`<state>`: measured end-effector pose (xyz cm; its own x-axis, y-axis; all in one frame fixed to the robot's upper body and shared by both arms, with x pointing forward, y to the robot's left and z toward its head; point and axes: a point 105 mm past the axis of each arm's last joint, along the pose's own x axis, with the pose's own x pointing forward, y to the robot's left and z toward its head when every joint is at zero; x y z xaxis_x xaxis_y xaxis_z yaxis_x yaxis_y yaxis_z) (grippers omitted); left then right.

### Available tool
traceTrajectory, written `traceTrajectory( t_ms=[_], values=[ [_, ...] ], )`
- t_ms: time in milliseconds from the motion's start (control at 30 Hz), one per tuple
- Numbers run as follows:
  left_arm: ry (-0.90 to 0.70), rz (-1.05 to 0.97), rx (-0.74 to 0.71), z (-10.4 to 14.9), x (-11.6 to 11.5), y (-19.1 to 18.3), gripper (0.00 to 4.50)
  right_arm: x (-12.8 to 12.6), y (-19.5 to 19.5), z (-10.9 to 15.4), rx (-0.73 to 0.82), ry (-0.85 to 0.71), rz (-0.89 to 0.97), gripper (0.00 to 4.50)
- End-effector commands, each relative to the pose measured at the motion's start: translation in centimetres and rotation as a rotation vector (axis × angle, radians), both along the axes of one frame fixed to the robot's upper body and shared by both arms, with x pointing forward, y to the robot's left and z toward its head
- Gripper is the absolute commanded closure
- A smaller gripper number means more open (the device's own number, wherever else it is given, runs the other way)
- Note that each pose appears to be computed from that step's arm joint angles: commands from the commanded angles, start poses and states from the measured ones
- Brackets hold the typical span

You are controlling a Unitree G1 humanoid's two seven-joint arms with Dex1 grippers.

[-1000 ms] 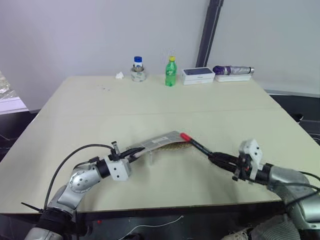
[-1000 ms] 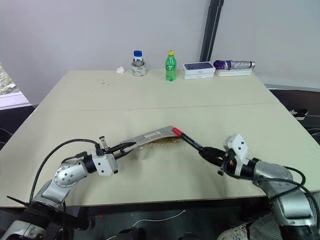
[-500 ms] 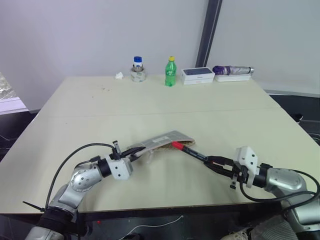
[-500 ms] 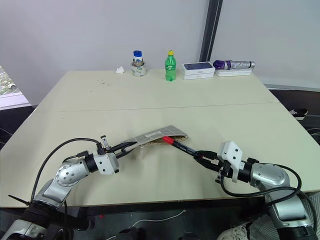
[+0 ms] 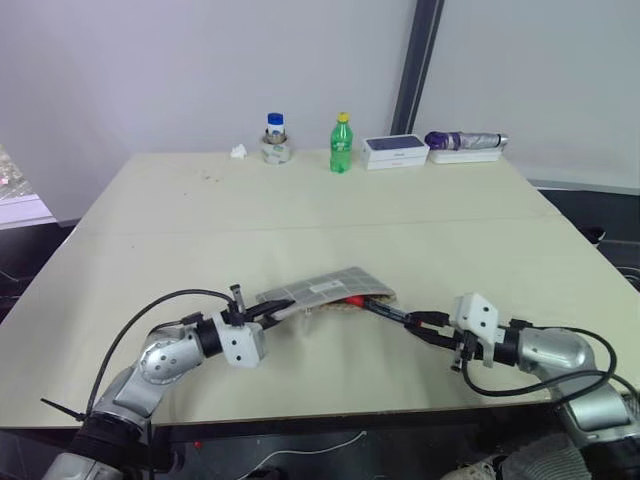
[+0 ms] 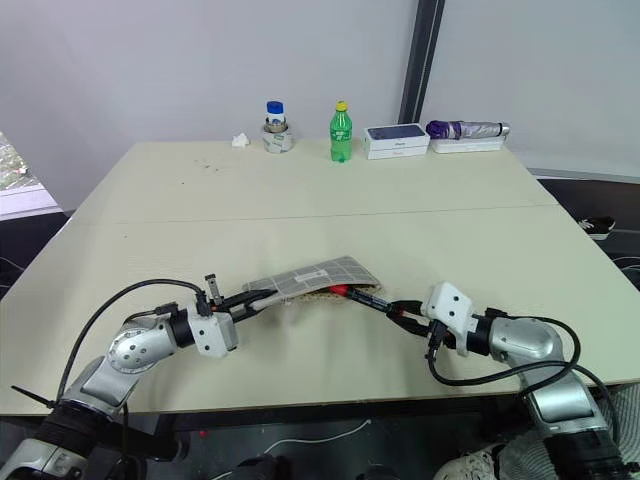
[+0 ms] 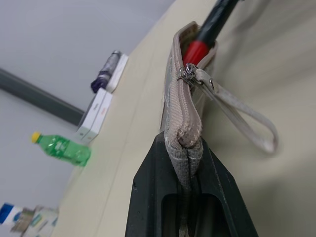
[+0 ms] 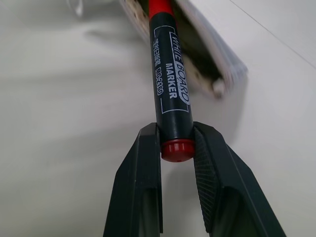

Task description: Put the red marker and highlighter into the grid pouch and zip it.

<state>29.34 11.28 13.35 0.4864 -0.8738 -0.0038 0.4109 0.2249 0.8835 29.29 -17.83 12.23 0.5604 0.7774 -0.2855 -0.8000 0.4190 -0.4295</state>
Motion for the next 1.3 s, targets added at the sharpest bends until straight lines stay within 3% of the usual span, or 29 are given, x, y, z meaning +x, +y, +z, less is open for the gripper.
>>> traceTrajectory(
  t_ms=[33,233,500,600,767,833,900,1033,1167,1300],
  values=[
    [-0.056,-0.054,0.006,1.2,-0.3,-0.8,4.50,0.1,3.0,2.0,-0.068,-0.114,0.104,4.13],
    [-0.052,-0.099,0.010,1.3,-0.8,-0.7,4.50,0.5,5.6,2.1,-0.230,-0.235,0.219,4.13],
    [-0.048,-0.103,0.016,1.4,-0.6,-0.1,4.50,1.0,8.1,1.8,-0.236,-0.299,0.282,4.13],
    [-0.047,-0.097,0.015,1.4,-0.6,0.1,4.50,1.0,7.6,1.8,-0.212,-0.253,0.285,2.64],
    [-0.043,-0.084,0.012,1.2,-0.6,0.3,4.50,1.1,6.6,2.8,-0.184,-0.302,0.244,0.07],
    [-0.043,-0.068,0.001,1.0,-0.5,0.3,4.50,0.5,6.0,4.4,0.042,-0.189,0.186,0.03],
    [-0.037,-0.039,-0.027,0.8,-0.1,0.3,4.50,-0.7,5.1,5.1,0.161,-0.114,0.161,0.03],
    [-0.030,-0.005,-0.047,0.3,0.3,0.3,4.50,-2.6,4.0,5.0,0.230,0.016,0.134,0.03],
    [-0.058,0.007,-0.064,0.2,1.0,-0.8,4.50,-4.4,4.1,1.7,0.307,0.305,0.071,0.03],
    [-0.079,-0.008,-0.055,0.3,1.3,-1.6,4.50,-3.3,5.7,-2.0,0.228,0.282,-0.047,0.03]
  ],
)
